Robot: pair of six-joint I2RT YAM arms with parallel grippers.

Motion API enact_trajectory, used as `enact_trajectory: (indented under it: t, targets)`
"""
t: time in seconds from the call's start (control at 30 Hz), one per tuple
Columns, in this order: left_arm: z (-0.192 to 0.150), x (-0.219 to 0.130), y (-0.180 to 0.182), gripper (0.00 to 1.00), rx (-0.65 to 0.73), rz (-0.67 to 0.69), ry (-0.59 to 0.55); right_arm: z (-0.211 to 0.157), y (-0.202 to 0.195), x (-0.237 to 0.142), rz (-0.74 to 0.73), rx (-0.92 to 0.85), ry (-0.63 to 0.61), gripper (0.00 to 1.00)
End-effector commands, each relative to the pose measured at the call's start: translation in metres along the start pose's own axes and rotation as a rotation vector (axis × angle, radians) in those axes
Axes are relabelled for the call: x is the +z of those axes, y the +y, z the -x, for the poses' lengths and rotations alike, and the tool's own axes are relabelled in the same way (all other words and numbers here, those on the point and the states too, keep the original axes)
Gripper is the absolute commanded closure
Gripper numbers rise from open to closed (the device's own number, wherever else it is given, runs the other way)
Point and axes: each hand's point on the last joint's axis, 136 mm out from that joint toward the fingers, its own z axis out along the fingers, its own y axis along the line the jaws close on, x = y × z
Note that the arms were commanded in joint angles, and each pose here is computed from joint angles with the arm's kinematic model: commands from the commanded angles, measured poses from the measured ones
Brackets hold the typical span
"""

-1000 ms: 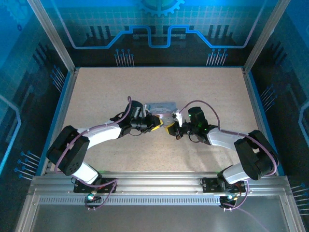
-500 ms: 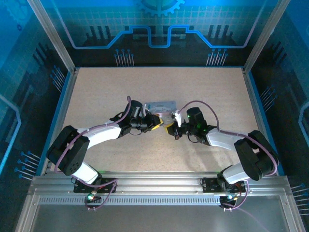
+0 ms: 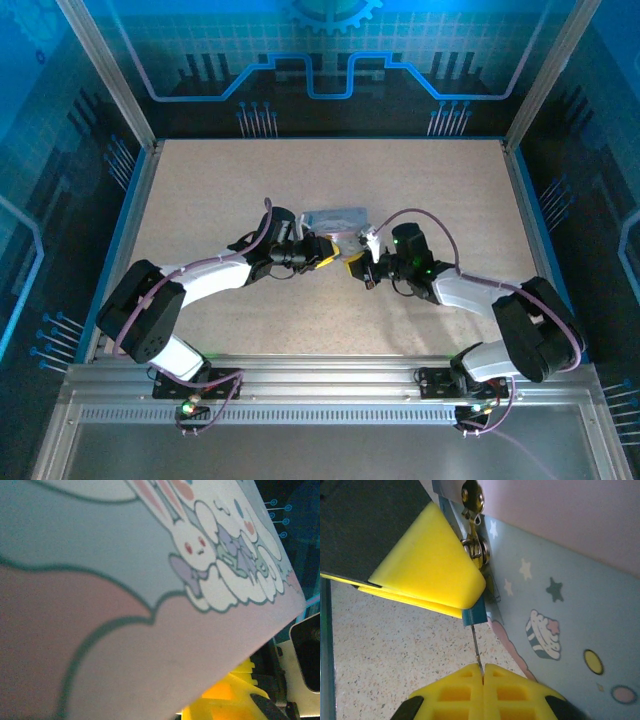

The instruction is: Unlock a padlock with a key

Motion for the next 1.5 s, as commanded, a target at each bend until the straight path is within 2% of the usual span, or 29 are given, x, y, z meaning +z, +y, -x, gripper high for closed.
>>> enact_trajectory:
  t: [0.0, 0.5, 1.03, 1.47]
  targets:
    - [-0.013, -0.004, -0.021, 0.84, 0.061, -0.069, 0.051, 0.020, -0.003, -0.009, -0.015, -0.034, -0.070, 1.00]
    - [-0.013, -0.004, -0.027, 0.84, 0.068, -0.087, 0.062, 0.029, 0.006, 0.005, 0.034, -0.047, -0.072, 1.00]
    - [-0.019, 0.010, -0.020, 0.84, 0.062, -0.078, 0.083, 0.056, 0.014, 0.024, 0.063, -0.055, -0.114, 1.00]
    - [-0.010, 0.043, 0.007, 0.84, 0.034, -0.053, 0.060, 0.003, -0.021, 0.035, -0.031, 0.044, 0.013, 1.00]
